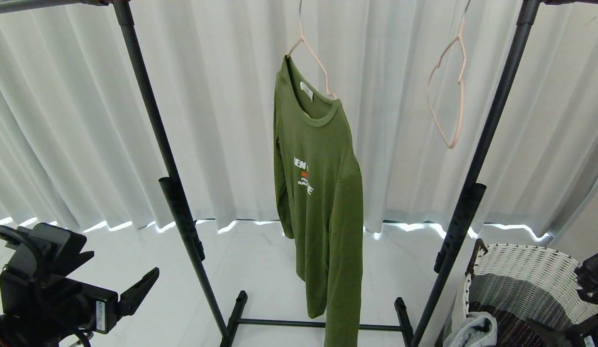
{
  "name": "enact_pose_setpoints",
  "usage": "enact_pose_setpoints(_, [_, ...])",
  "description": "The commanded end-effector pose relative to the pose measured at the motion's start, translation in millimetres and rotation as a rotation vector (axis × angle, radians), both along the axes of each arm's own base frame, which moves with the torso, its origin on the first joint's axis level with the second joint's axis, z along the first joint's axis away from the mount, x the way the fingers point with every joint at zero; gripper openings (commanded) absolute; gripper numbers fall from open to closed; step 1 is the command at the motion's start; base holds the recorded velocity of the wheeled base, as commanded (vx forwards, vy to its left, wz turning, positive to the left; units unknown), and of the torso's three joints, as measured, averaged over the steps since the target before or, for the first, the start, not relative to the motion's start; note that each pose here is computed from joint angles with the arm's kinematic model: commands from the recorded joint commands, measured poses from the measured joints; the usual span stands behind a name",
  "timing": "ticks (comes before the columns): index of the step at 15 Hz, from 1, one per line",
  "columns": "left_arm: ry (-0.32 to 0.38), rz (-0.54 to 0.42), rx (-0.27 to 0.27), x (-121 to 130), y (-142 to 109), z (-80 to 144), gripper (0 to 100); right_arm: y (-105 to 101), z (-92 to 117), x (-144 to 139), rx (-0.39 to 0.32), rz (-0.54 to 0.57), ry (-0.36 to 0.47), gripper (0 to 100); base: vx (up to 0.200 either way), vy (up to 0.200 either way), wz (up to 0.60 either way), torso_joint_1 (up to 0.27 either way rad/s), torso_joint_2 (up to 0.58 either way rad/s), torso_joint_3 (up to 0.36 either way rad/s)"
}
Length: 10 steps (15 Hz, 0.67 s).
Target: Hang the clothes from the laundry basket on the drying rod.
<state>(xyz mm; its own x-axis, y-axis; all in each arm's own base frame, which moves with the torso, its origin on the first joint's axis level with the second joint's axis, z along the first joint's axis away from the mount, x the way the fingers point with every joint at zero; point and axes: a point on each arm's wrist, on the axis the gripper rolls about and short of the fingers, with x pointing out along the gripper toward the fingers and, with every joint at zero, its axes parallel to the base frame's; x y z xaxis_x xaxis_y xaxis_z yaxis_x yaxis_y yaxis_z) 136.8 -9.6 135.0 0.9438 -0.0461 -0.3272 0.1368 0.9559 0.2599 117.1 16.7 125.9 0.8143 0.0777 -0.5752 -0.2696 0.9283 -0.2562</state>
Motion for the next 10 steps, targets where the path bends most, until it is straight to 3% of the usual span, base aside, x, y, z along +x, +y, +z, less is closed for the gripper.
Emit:
enact_pose_setpoints(1, [0.002,0.001,0.001,-0.5,0.1,-0.7,100,0.1,-10.4,0.5,-0.029,0.016,0.057,100,0.0,0.0,0.0,0.0,0.0,0.0])
enact_pose_setpoints(3, [-0.001,-0.006,0.007,-0.9,-0.5,-0.3,100,1.9,-23.1,12.2,-0.049,0.022,0.152,100,0.0,0.0,0.0,0.0,0.0,0.0])
enact_pose_setpoints(6, [0.004,-0.02,0.007,-2.2,-2.3,-1.6,100,6.0,-53.9,39.6,-0.055,0.019,0.226,100,0.0,0.0,0.0,0.0,0.0,0.0])
enact_pose_setpoints(10, [0.004,-0.026,0.009,-3.1,-3.0,-2.0,100,0.7,-97.5,64.1,-0.056,-0.025,0.219,100,0.0,0.0,0.0,0.0,0.0,0.0])
